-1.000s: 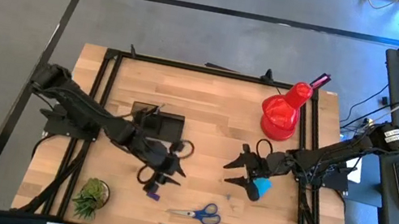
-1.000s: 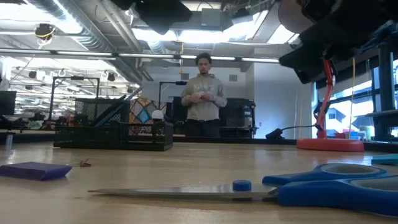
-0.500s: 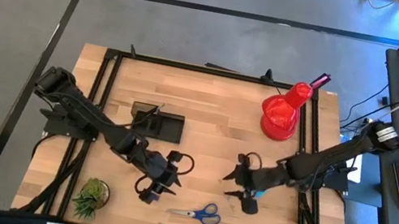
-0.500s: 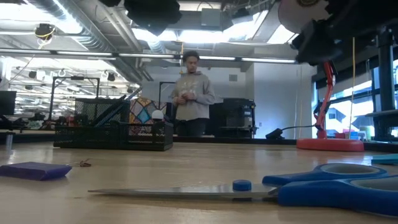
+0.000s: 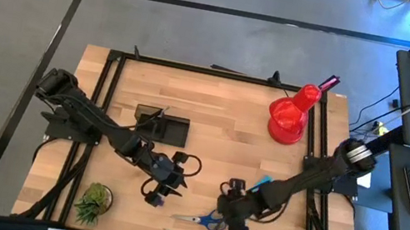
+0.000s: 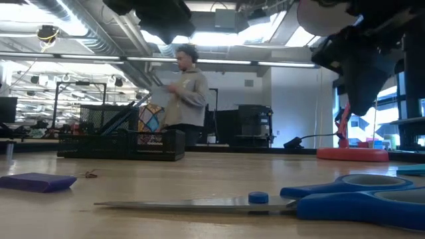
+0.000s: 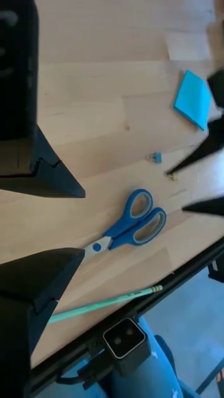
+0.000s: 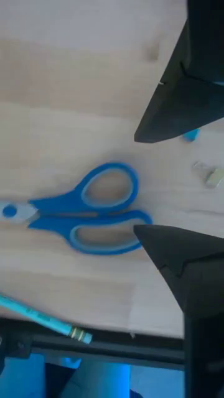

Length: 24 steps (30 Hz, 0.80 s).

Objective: Pick and place office supplies into organizer
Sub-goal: Put the blue scissors into the black desk organizer

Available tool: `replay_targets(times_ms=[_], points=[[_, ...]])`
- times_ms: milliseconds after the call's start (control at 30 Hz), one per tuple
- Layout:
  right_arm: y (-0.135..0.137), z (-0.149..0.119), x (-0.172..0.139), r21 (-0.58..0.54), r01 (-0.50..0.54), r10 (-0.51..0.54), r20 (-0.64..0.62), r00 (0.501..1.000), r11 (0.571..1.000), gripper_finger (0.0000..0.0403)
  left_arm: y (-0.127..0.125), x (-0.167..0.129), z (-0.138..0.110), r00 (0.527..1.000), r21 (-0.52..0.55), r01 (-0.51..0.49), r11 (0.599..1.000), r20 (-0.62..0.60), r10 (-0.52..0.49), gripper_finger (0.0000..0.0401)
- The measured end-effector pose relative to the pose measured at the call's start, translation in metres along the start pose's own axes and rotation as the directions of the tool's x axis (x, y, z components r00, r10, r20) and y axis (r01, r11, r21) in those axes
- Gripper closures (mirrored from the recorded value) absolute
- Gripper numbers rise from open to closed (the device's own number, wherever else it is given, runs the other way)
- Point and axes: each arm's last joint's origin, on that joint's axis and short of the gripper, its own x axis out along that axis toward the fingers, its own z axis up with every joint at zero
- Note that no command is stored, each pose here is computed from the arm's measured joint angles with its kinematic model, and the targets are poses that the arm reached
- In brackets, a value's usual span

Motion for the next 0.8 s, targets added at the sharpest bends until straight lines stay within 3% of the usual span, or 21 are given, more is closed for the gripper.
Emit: replay_targets(times_ms=[333, 800], points=[[0.021, 0.018, 0.012, -0.146, -0.018, 0.018, -0.007, 1.0, 0.989, 0.0173, 0.0, 0.0, -0.005, 0.998, 0.0, -0.005, 1.0, -0.055, 0.005, 0.0267], [0.026, 0.02, 0.011, -0.108, -0.008, 0.012, 0.04, 0.999, 0.994, 0.0173, 0.0, 0.0, -0.007, 0.997, -0.054, -0.01, 0.999, -0.073, 0.006, 0.0267]])
